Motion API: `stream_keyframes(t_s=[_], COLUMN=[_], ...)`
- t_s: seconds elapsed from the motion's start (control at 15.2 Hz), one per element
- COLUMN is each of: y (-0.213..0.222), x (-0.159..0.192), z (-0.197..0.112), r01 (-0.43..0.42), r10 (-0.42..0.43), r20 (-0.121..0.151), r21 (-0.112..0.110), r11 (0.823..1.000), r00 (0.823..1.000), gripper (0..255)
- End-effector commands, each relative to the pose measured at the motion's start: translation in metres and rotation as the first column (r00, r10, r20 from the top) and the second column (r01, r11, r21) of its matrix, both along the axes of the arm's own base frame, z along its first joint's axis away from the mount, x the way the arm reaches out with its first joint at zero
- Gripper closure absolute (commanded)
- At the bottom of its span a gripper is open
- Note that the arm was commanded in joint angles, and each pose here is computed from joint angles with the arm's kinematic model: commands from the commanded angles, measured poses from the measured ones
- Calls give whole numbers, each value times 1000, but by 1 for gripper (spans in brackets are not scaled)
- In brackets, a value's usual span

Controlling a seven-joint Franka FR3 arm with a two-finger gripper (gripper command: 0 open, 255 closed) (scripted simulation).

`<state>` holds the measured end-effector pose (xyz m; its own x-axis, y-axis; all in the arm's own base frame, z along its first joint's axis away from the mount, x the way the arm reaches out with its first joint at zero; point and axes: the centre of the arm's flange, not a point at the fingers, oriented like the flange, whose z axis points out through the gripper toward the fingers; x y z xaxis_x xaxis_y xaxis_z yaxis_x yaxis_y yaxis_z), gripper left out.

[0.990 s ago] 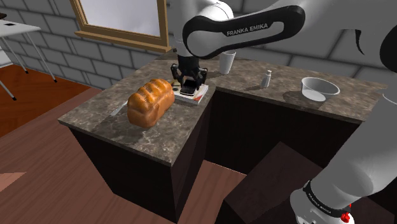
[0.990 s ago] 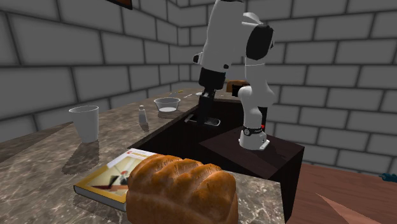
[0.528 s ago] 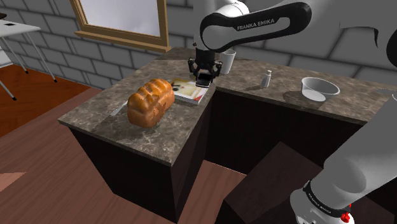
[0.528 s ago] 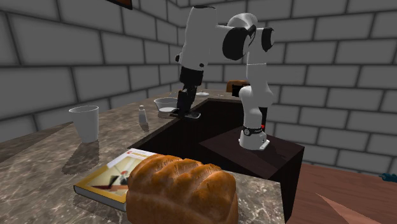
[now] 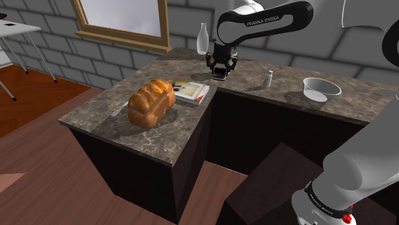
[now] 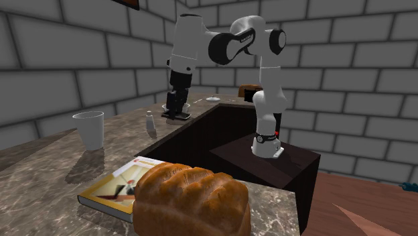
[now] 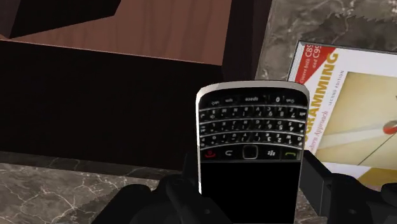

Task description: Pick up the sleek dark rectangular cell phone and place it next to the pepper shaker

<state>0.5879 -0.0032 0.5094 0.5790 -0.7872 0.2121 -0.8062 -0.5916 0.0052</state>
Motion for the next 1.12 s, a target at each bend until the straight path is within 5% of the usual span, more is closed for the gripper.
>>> stream_keyframes(t_s=[0.0,1.06], y=[-28,-239], x=[0,17], z=[-1,-1], r01=[-2,-2], r10=[2,2], r20=[0,0], r21=[0,0], r11=[1000,1000], r00=[1000,1000], gripper=[255,255])
